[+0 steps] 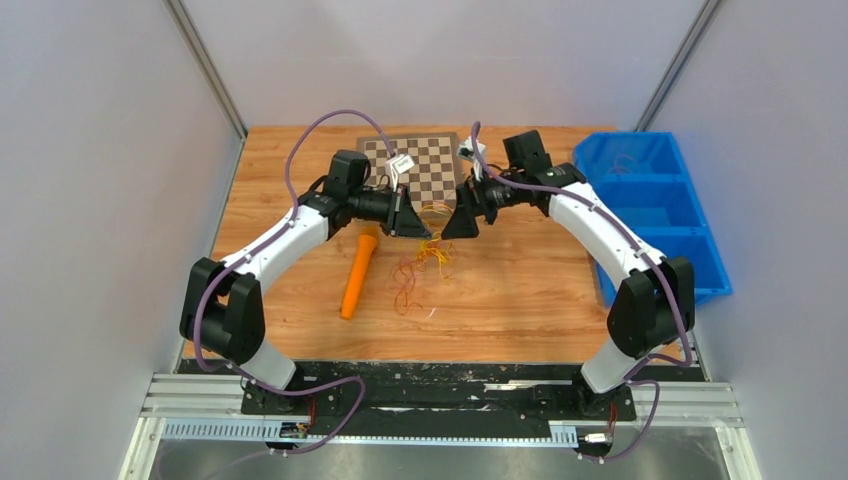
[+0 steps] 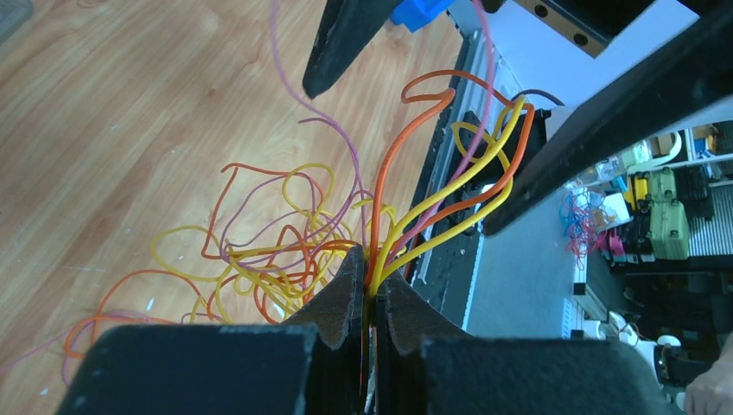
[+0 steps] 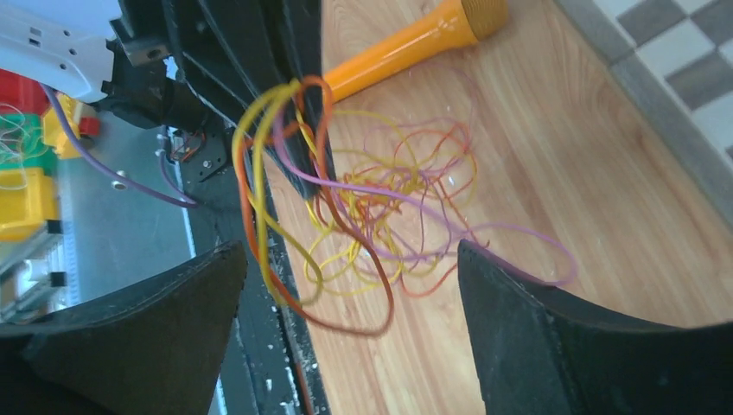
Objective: Untangle the cables
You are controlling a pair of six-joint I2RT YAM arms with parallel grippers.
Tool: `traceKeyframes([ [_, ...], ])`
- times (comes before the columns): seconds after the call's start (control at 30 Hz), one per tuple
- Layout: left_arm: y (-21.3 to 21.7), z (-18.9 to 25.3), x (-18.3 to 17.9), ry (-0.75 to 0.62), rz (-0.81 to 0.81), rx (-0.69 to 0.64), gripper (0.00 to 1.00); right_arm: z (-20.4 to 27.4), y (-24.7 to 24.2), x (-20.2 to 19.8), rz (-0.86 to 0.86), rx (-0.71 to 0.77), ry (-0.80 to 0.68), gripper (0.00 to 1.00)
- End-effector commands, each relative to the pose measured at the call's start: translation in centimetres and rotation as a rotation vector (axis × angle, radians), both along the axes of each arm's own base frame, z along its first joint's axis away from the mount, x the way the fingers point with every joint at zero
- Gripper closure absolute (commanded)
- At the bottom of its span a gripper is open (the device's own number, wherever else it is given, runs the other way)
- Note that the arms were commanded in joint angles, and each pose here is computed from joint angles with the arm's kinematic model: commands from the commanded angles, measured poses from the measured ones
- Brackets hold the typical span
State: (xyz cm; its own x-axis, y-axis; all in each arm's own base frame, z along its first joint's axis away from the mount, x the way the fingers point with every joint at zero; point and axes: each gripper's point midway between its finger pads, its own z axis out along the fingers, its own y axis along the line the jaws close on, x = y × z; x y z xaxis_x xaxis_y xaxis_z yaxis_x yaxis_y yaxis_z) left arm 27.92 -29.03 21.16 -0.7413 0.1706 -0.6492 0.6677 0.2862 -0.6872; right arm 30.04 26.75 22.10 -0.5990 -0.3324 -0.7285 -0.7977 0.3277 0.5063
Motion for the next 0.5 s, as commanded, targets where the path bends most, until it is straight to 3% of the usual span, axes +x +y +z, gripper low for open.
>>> traceKeyframes([
  [0.0, -0.6, 3.9, -0.7, -0.092, -0.037, -0.068, 0.97, 2.8, 2.4, 2.1, -0.023, 0.02, -0.154, 0.24],
  [0.13, -0.3, 3.9, -0.9, -0.092, -0.028, -0.046, 0.97, 2.8, 1.1, 4.6, -0.127, -0.049, -0.217, 0.96],
  [0.17, 0.0, 3.9, -1.1, -0.087, -0.026, -0.039, 0.98, 3.1, 0.2, 5.3, -0.164, -0.063, -0.238, 1.0],
  [0.47, 3.1, -1.3, -1.6, -0.042, 0.039, 0.071, 0.98, 10.6, -11.5, 10.7, -0.503, -0.036, -0.392, 1.0],
])
